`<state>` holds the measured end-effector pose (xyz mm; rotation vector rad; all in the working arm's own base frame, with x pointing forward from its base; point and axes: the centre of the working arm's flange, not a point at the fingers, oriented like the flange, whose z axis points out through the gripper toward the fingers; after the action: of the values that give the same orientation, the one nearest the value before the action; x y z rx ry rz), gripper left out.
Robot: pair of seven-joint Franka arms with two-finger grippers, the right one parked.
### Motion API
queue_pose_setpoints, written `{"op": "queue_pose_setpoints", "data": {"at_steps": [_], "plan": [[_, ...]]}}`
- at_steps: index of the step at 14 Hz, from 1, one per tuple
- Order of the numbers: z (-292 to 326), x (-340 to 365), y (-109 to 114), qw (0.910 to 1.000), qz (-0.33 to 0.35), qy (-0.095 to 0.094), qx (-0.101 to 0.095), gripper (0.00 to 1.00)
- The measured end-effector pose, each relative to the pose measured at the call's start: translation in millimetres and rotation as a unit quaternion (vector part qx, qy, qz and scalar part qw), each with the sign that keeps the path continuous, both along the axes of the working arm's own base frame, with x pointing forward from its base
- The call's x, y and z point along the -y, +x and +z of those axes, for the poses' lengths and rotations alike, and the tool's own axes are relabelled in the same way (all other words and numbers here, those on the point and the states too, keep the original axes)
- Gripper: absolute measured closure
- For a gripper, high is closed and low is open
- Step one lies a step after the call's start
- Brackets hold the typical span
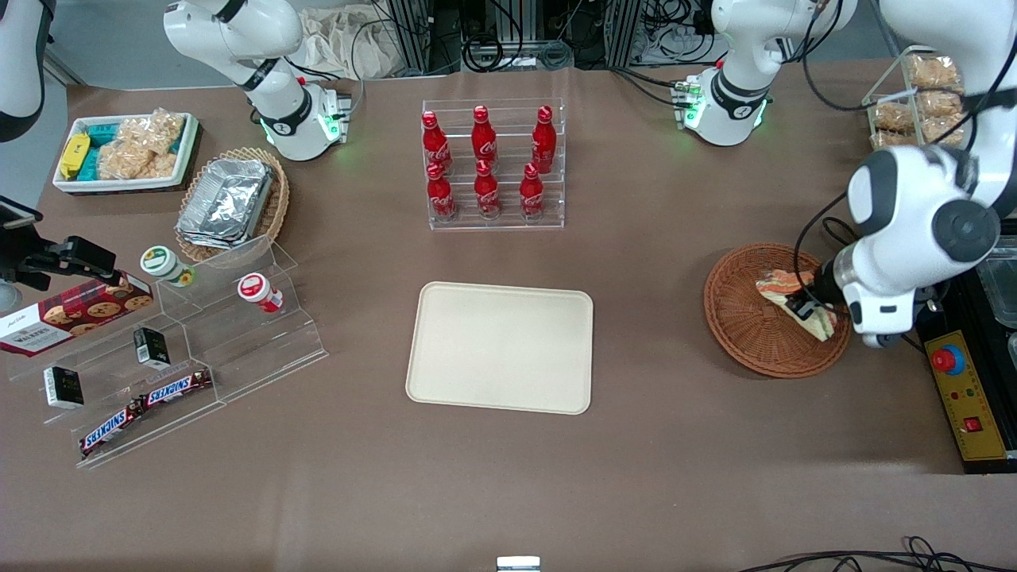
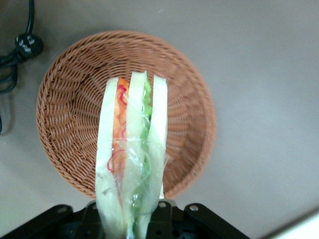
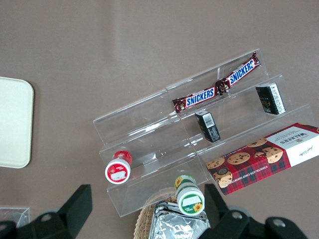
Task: Place sandwich from basket to tray
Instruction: 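Close the left gripper on the wrapped sandwich and lift it, then carry the sandwich with the left gripper over the cream tray, then lower the sandwich onto the tray and open the left gripper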
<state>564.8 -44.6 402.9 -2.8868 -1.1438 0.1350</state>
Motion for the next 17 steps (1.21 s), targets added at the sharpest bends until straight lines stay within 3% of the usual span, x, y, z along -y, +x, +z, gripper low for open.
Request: {"op": "queue_pose_setpoints", "data": {"at_steps": [4, 6, 7, 11, 14, 17], "plan": [[20.5, 117.9, -16.5, 0.9965, -0.078, -0.02, 0.024, 0.8], [14.2, 179.0, -13.4, 0.9901, -0.125, -0.042, 0.046, 0.8], [7.9, 209.0, -11.1, 0.9854, -0.152, -0.052, 0.055, 0.8], [-55.0, 313.4, -20.5, 0.9544, -0.277, -0.048, 0.101, 0.8], [-111.5, 360.0, -40.6, 0.9348, -0.334, -0.056, 0.108, 0.8], [-153.5, 370.4, -43.0, 0.9204, -0.372, -0.044, 0.112, 0.83]]}}
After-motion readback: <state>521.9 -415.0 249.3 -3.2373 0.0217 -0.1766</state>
